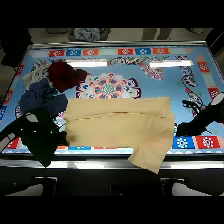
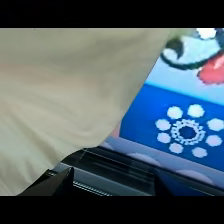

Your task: Fold the shirts.

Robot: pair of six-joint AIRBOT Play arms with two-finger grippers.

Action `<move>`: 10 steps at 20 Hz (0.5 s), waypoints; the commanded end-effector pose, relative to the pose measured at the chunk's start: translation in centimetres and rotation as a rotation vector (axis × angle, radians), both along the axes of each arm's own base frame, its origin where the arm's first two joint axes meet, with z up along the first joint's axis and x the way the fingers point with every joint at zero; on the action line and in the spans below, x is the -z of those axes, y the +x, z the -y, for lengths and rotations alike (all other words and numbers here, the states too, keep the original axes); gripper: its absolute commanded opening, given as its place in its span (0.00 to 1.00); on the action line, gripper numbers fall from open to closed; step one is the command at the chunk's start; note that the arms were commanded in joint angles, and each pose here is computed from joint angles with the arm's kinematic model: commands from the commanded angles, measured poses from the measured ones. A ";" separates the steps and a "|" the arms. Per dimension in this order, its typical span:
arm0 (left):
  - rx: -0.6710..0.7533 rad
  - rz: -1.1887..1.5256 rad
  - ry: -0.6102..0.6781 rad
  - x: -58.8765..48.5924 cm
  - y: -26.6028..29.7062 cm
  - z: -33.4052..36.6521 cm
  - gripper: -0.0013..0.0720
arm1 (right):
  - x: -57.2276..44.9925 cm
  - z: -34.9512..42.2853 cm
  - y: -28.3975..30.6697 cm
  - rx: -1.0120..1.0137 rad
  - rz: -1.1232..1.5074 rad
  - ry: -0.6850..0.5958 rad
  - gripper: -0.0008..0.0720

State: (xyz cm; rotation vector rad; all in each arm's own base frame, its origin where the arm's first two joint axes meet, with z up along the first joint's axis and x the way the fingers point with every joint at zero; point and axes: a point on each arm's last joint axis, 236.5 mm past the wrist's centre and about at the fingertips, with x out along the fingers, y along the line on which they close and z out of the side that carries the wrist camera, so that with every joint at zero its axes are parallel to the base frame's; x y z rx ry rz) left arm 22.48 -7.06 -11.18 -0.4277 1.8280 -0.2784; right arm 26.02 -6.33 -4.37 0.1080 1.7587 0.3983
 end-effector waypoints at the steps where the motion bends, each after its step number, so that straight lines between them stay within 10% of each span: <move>1: -0.003 0.060 0.026 0.5 1.1 -0.5 0.05 | 2.8 -2.0 -2.8 -0.002 0.004 0.038 0.80; 10: 0.008 0.130 0.030 -1.0 1.8 -0.6 0.05 | 7.0 -7.1 -5.8 0.091 -0.010 0.187 0.77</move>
